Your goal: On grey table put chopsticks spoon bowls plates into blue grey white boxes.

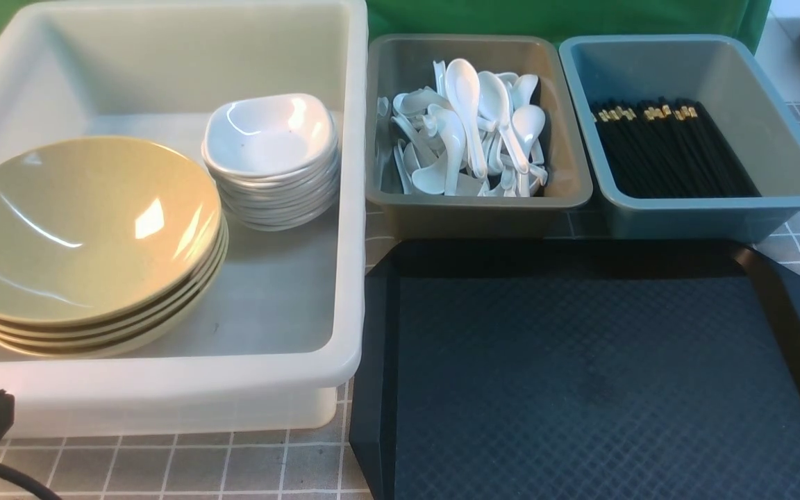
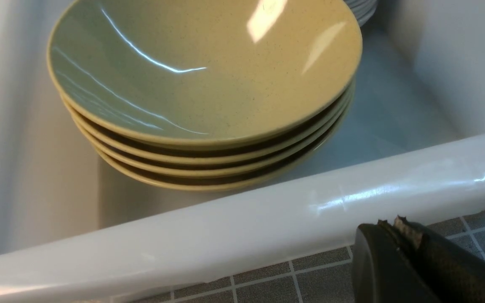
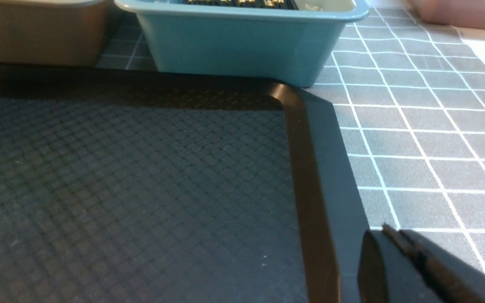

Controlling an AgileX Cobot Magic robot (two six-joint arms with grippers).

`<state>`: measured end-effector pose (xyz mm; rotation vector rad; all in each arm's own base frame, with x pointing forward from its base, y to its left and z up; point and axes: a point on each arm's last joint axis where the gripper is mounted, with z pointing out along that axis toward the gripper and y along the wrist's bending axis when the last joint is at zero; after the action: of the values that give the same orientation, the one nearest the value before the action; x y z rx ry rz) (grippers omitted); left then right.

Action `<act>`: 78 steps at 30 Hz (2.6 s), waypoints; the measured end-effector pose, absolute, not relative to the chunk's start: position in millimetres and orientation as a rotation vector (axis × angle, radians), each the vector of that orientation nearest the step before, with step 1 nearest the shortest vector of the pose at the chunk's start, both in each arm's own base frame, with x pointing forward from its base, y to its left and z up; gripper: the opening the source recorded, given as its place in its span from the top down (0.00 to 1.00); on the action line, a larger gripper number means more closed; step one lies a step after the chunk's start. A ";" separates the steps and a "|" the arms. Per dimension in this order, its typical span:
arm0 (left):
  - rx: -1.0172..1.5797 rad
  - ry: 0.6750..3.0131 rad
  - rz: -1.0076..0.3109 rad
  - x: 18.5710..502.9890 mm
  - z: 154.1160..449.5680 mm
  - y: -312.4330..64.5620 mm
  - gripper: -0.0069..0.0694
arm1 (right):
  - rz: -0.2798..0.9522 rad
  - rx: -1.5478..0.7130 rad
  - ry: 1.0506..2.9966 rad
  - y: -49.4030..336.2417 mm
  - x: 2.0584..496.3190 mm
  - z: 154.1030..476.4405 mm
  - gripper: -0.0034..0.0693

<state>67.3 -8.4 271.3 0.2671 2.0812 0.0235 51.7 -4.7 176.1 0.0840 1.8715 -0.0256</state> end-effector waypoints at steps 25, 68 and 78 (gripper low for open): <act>0.250 1.929 0.001 72.0 274.4 -10.3 0.92 | -0.026 0.084 1.872 -4.7 51.7 176.0 0.93; 0.076 1.820 0.084 53.9 175.8 -0.1 0.92 | -0.027 0.084 1.873 -4.8 51.6 175.9 0.88; 0.076 1.820 0.084 53.9 175.8 -0.1 0.92 | -0.027 0.084 1.873 -4.8 51.6 175.9 0.86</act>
<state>53.9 -0.1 175.8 0.0764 1.8197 0.0844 51.6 -4.8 175.9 0.0836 1.8733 -0.0269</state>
